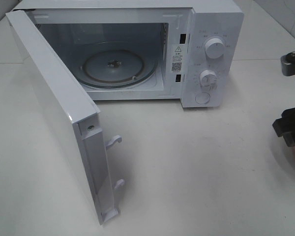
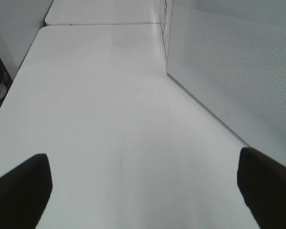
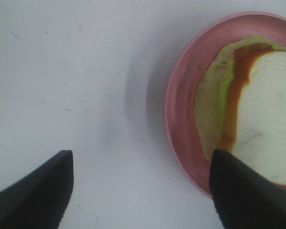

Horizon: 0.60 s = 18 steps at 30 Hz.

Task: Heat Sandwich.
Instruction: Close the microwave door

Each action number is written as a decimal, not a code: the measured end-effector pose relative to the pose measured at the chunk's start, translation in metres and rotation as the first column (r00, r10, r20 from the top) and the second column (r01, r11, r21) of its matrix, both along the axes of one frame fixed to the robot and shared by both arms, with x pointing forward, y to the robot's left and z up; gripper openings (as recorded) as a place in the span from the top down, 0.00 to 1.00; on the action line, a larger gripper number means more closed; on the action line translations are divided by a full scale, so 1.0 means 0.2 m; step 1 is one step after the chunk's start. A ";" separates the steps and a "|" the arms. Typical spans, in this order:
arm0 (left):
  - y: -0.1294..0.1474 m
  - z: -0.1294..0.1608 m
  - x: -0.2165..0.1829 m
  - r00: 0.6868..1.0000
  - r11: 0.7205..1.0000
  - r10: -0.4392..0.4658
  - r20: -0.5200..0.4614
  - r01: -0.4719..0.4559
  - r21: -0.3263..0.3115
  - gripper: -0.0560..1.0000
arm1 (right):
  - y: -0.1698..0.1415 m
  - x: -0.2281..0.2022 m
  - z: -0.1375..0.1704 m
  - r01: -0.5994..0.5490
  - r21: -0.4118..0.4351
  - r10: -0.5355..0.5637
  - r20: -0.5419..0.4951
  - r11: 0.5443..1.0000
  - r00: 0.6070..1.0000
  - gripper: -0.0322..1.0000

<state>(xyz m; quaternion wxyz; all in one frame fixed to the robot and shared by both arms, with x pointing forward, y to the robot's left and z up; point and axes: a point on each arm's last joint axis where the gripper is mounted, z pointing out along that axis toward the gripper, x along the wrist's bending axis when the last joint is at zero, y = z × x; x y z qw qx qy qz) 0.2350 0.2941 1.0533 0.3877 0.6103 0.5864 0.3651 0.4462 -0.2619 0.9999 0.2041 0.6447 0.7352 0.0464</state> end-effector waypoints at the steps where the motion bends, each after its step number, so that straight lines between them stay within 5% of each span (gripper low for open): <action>1: 0.00 0.00 0.00 1.000 1.000 0.000 0.000 0.000 0.000 0.01 | 0.00 0.00 0.00 0.000 0.000 0.000 0.000 1.000 1.000 0.23; 18: 0.00 0.00 0.00 1.000 1.000 0.000 0.000 0.000 0.000 0.01 | -0.10 -0.41 0.36 -0.044 0.122 0.014 0.235 0.992 0.972 0.23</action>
